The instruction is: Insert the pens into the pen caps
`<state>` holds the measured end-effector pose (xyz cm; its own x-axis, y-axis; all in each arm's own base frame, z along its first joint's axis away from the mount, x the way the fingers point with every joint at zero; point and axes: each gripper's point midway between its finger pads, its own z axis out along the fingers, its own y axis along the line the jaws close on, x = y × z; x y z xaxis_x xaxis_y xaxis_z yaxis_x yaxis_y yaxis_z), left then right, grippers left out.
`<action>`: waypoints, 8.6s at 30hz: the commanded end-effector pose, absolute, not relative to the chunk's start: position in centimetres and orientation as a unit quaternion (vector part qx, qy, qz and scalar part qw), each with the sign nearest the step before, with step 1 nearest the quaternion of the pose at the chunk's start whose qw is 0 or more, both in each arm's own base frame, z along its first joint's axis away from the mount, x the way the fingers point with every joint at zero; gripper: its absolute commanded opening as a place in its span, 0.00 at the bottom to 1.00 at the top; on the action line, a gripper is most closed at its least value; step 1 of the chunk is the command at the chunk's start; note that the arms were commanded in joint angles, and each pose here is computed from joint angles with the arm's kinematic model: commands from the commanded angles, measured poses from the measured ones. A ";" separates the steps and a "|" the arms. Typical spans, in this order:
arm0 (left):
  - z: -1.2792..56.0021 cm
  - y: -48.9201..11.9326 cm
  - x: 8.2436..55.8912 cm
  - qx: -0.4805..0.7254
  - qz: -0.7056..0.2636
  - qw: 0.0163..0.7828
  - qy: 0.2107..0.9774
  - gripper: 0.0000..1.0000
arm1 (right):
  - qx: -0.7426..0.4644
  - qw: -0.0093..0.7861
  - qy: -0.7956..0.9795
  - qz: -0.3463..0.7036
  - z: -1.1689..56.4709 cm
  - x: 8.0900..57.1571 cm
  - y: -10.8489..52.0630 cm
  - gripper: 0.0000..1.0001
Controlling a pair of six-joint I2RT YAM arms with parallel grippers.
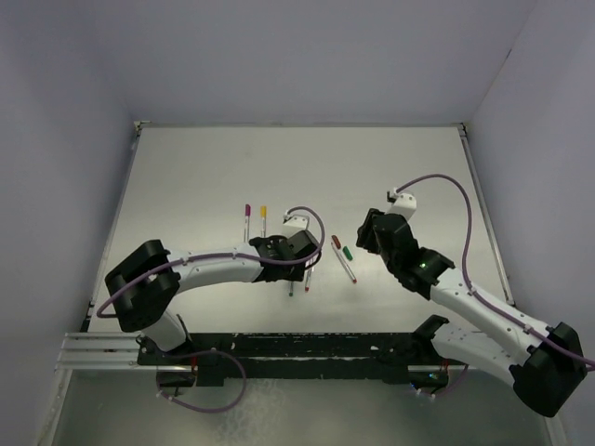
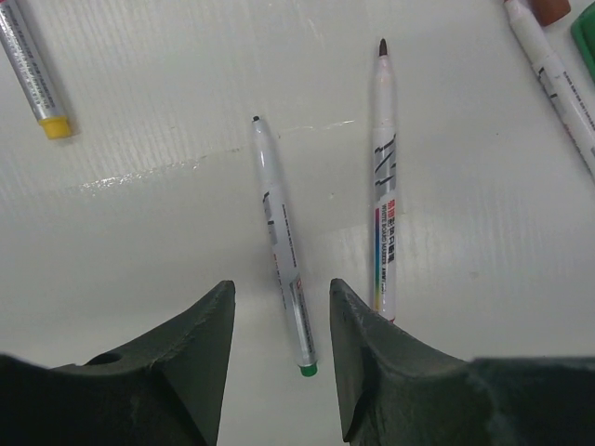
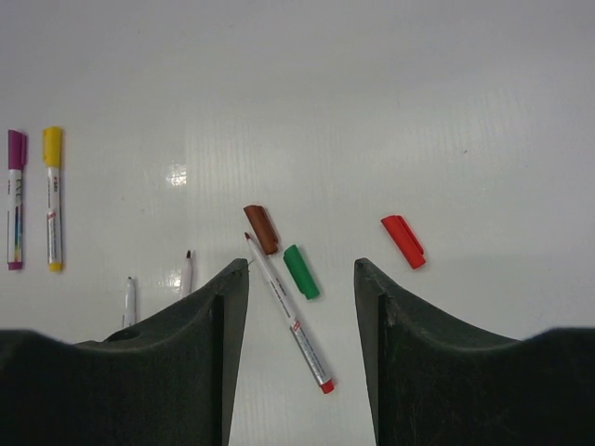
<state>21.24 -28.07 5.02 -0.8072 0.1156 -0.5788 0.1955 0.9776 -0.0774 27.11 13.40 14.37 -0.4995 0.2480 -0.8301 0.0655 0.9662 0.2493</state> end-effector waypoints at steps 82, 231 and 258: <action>9.6 -25.4 16.8 0.049 -0.138 0.279 0.949 0.00 | -0.029 0.323 0.945 0.053 2.9 29.2 17.9 0.44; 27.2 -34.7 19.7 0.159 -0.479 0.567 0.651 0.00 | 0.019 0.622 0.569 0.537 31.6 25.2 23.0 0.00; 32.0 -34.5 21.9 0.130 -0.467 0.620 0.617 0.00 | -0.044 0.551 0.644 0.528 26.4 23.9 25.2 0.00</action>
